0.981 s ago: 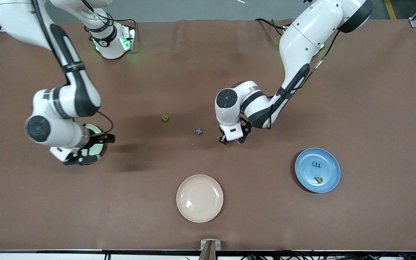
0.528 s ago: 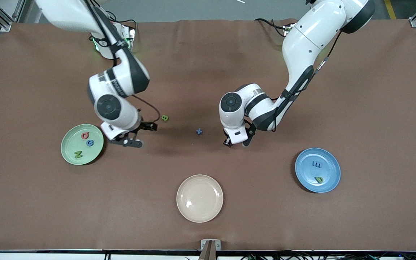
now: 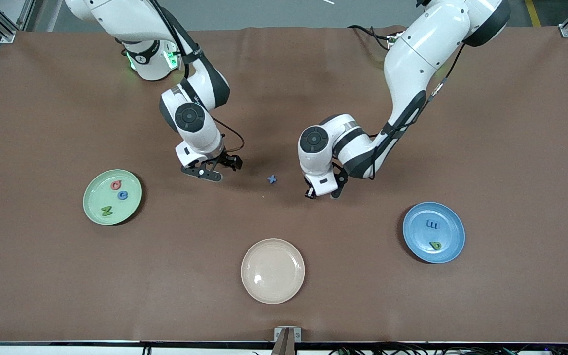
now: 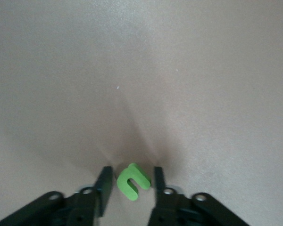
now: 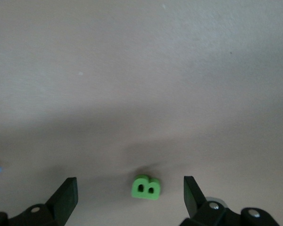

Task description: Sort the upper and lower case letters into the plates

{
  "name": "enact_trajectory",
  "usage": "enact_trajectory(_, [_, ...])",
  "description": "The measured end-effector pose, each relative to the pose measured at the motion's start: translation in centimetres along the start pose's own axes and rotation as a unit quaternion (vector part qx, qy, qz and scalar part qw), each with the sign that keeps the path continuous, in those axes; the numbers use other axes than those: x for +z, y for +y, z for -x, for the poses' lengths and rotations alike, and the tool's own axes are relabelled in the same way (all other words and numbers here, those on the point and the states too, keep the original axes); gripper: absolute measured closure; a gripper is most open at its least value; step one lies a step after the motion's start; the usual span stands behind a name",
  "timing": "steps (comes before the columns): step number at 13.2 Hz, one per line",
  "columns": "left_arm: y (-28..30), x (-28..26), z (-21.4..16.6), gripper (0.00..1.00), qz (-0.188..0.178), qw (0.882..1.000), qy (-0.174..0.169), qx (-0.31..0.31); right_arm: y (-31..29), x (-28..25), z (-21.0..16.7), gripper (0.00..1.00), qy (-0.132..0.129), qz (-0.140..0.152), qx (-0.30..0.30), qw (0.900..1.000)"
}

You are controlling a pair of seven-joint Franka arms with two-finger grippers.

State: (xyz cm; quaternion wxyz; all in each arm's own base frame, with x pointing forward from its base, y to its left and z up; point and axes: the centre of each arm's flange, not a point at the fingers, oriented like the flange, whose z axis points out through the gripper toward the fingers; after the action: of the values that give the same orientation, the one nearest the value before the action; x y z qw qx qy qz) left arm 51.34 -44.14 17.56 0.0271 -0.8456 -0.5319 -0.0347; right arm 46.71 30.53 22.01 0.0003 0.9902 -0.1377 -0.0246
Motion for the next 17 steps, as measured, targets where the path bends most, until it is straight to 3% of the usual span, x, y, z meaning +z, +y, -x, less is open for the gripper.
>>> enact_trajectory(4, [0.7,-0.9,-0.3,0.69,0.010,1.000,-0.002,-0.005,0.7,0.8,0.4,0.01,-0.003,0.004,0.001,1.000])
enact_trajectory(6, [2.2,-3.5,-2.6,0.69,0.031,0.999,-0.004,-0.018,0.8,1.2,0.6,0.03,-0.006,0.007,0.001,1.000])
enact_trajectory(9, [3.7,-7.3,-9.1,0.69,0.042,0.999,0.001,-0.001,0.9,1.9,0.8,0.07,-0.010,0.011,0.000,1.000])
enact_trajectory(11, [3.8,-8.5,-15.0,0.69,0.026,0.999,0.011,0.016,0.8,2.4,1.1,0.17,-0.012,0.012,-0.003,1.000])
enact_trajectory(14, [3.5,-8.6,-22.8,0.69,0.014,0.999,-0.002,0.045,0.7,3.1,1.4,0.21,-0.014,0.015,-0.005,1.000])
enact_trajectory(17, [2.0,-7.0,-28.2,0.69,-0.024,0.995,-0.001,0.094,0.7,3.4,1.4,0.24,-0.015,0.016,-0.005,1.000])
